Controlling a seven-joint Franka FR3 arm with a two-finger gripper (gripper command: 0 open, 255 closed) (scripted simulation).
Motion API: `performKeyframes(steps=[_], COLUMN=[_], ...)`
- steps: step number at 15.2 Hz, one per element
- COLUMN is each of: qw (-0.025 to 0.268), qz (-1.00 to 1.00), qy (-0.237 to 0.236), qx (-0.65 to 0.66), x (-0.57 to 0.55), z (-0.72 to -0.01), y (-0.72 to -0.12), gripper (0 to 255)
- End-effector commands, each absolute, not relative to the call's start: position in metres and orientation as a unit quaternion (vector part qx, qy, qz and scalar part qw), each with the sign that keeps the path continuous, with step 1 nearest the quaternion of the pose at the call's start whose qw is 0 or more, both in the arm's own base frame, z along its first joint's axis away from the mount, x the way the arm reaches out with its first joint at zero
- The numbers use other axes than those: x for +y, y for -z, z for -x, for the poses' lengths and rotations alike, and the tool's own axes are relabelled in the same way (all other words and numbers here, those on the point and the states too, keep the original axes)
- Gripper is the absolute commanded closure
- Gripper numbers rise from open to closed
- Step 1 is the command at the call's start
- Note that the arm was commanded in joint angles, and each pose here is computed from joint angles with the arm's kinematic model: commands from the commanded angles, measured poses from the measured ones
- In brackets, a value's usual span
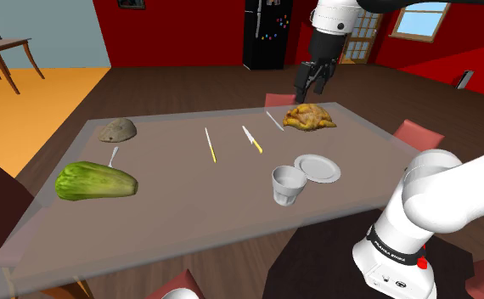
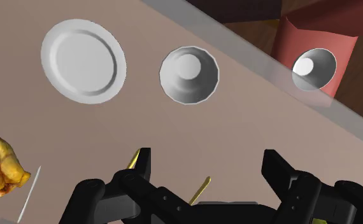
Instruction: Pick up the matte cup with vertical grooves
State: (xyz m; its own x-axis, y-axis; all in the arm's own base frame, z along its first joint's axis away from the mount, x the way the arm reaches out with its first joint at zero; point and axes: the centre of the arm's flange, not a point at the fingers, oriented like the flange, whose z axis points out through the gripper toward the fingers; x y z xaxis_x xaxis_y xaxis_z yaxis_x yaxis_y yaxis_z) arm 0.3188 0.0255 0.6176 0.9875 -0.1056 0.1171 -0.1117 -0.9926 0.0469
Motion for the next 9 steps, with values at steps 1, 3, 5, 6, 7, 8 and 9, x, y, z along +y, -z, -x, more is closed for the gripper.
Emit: performKeyframes(steps=[1, 3, 5, 6, 7, 8, 9], qw=[0.027, 0.017, 0.006, 0.001, -0.004, -0.009, -0.014], qz=[-0.997, -0.997, -0.998, -0.998, -0.998, -0.998, -0.998], qy=[-0.057, -0.053, -0.05, -0.048, -0.046, -0.044, -0.042], qx=[-0.055, -0.052, -0.049, -0.047, -0.046, -0.044, -0.043], x=[0.026, 0.014, 0.004, -0.002, -0.007, -0.012, -0.016], z=[-0.319, -0.321, -0.323, -0.324, -0.324, -0.325, -0.326], y=[-0.618, -0.593, -0.568, -0.555, -0.542, -0.53, -0.517], gripper=[0, 0, 0, 0, 0, 0, 0])
